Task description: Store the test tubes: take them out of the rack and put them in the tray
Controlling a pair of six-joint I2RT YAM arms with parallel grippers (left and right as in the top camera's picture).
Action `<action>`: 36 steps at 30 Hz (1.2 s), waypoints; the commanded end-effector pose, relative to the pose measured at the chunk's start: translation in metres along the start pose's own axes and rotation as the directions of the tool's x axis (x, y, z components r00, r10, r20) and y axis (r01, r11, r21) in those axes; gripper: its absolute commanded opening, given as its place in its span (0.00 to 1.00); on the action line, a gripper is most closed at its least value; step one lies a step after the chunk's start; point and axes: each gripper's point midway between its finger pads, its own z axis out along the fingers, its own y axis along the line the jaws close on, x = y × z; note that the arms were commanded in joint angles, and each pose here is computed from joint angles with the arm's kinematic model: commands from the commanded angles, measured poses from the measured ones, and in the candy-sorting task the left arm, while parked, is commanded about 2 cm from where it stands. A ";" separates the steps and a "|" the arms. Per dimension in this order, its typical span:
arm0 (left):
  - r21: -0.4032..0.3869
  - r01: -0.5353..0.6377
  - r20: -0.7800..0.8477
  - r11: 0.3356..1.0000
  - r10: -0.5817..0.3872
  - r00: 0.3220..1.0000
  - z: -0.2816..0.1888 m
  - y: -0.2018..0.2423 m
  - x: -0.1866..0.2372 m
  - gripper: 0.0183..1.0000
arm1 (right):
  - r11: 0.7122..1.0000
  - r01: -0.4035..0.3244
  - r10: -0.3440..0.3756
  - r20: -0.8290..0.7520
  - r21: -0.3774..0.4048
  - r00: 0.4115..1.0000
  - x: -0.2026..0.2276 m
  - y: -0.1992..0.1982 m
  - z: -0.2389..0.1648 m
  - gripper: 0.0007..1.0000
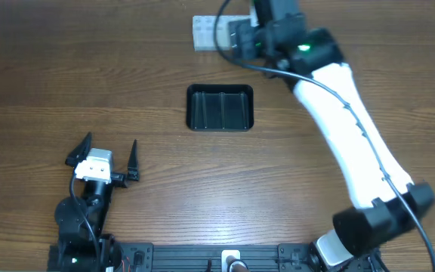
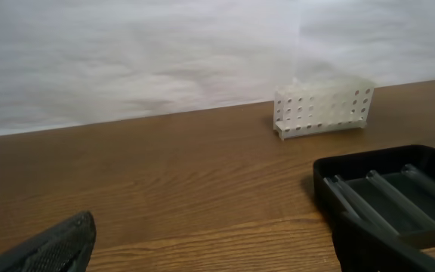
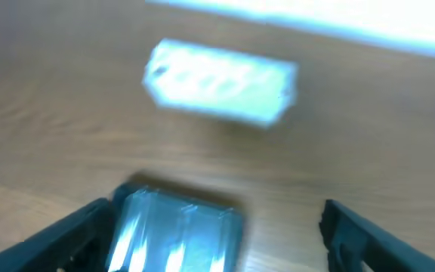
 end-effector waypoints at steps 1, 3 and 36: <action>0.004 -0.007 0.000 1.000 0.007 1.000 0.000 -0.001 0.002 1.00 | 0.990 -0.007 0.007 -0.001 0.141 1.000 -0.001 -0.051 -0.014 0.89; 0.004 -0.007 0.000 1.000 0.007 1.000 0.000 -0.001 0.002 1.00 | 0.987 -0.023 0.023 0.004 0.160 1.000 0.001 -0.064 -0.021 0.90; 0.004 -0.007 0.000 1.000 0.007 1.000 0.000 -0.001 0.002 1.00 | 0.969 -0.227 0.128 0.581 0.101 0.804 0.178 -0.115 -0.109 0.99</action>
